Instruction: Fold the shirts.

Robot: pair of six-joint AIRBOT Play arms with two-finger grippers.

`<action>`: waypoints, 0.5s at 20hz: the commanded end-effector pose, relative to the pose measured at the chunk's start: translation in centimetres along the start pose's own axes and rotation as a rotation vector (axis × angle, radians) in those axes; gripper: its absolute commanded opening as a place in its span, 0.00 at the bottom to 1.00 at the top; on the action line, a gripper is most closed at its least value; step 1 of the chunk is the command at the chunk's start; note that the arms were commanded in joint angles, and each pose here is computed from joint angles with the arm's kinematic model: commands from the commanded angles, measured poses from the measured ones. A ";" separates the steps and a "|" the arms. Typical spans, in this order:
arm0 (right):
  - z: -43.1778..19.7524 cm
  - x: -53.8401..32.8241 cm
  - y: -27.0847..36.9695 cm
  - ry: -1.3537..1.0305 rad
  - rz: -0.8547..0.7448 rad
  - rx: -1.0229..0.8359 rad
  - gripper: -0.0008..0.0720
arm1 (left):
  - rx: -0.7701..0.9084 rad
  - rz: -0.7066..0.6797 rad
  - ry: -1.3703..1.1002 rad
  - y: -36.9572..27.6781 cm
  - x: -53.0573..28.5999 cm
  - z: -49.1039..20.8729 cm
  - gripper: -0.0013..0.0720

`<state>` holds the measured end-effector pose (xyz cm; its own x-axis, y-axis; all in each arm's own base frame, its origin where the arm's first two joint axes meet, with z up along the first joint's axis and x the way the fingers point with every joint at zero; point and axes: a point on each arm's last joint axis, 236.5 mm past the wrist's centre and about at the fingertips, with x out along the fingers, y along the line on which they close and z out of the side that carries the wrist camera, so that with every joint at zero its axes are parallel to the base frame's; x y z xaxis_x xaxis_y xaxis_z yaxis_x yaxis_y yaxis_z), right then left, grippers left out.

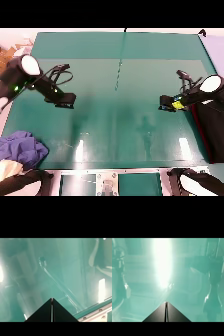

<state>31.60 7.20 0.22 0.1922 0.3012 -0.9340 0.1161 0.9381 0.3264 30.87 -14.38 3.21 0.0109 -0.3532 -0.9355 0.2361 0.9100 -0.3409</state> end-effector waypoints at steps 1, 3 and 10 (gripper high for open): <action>-1.1 1.1 2.6 0.001 0.022 -0.077 0.03 | -0.011 0.013 -0.051 -0.1 0.2 -1.5 0.05; -1.4 1.1 2.8 0.015 0.022 -0.084 0.03 | -0.011 0.013 -0.049 -0.1 0.2 -1.6 0.05; -1.4 1.2 2.7 0.016 0.021 -0.083 0.03 | -0.012 0.006 -0.045 -0.3 0.2 -1.7 0.05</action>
<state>30.76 10.20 -0.20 0.1779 0.3216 -0.9300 0.0335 0.9426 0.3323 29.18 -14.31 2.89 0.0524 -0.3531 -0.9341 0.2250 0.9155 -0.3335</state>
